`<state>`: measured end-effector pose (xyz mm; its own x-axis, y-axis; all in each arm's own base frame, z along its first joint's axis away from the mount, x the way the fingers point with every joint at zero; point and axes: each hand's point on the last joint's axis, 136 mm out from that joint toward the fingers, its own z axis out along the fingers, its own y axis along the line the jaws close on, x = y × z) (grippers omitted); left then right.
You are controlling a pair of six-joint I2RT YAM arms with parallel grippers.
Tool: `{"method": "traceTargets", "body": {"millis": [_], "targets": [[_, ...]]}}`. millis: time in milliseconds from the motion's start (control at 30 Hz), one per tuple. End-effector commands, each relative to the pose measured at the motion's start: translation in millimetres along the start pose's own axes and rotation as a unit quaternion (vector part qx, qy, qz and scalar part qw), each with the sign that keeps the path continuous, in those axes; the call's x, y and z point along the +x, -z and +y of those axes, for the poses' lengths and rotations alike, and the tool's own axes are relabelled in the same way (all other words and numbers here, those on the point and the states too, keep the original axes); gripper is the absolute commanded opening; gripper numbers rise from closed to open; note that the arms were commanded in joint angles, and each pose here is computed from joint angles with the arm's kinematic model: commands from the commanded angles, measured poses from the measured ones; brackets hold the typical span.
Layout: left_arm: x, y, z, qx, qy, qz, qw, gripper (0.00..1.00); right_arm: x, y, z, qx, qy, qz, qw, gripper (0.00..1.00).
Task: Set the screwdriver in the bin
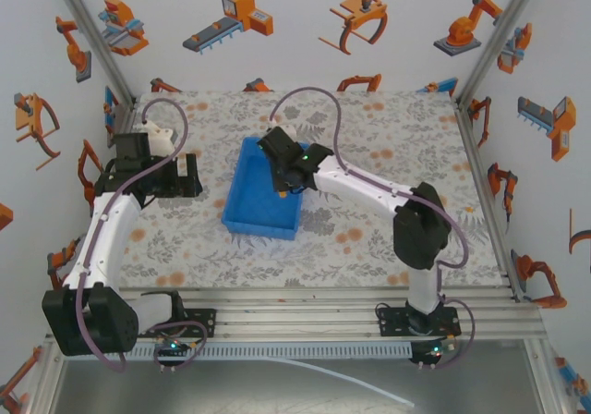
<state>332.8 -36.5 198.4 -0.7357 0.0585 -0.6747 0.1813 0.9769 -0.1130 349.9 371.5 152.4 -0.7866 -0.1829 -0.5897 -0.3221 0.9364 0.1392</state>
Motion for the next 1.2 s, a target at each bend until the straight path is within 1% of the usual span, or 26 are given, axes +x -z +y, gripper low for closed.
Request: {"method": "traceTargets", "body": {"millis": [0, 267, 533, 600, 700, 833, 967, 1100, 1133, 1167], "targets": [[-4, 7, -2, 0.004, -0.001, -0.012, 1.0, 0.97, -7, -6, 17, -0.027, -0.015, -0.006, 1.0, 0.19], [-3, 4, -2, 0.007, 0.002, -0.009, 1.0, 0.97, 17, -53, 20, -0.02, -0.02, 0.029, 0.999, 0.2], [-3, 3, -3, 0.011, 0.004, -0.008, 1.0, 0.97, 35, -82, 21, -0.017, -0.025, 0.051, 0.998, 0.22], [-2, 2, -4, 0.013, 0.003, -0.007, 1.0, 0.97, 40, -87, 22, -0.017, -0.025, 0.058, 0.998, 0.24], [-1, 1, -3, 0.012, 0.001, -0.005, 1.0, 0.97, 42, -89, 22, -0.018, -0.028, 0.06, 0.998, 0.33], [1, -2, -2, 0.009, -0.001, -0.003, 1.0, 0.97, 36, -84, 20, -0.012, -0.024, 0.049, 0.998, 0.49], [-1, -2, 0, 0.004, 0.001, -0.006, 1.0, 0.97, 16, -67, 15, 0.002, -0.01, 0.015, 1.0, 0.6], [-4, -5, 6, -0.012, 0.019, -0.019, 1.0, 0.97, -21, -31, 12, 0.012, 0.019, -0.04, 0.999, 0.66], [-5, -7, 11, -0.023, 0.028, -0.026, 0.999, 0.97, -32, -19, 11, 0.015, 0.027, -0.057, 0.998, 0.7], [-7, -9, 16, -0.036, 0.037, -0.033, 0.998, 0.97, -42, -8, 9, 0.02, 0.032, -0.075, 0.997, 0.71]]}}
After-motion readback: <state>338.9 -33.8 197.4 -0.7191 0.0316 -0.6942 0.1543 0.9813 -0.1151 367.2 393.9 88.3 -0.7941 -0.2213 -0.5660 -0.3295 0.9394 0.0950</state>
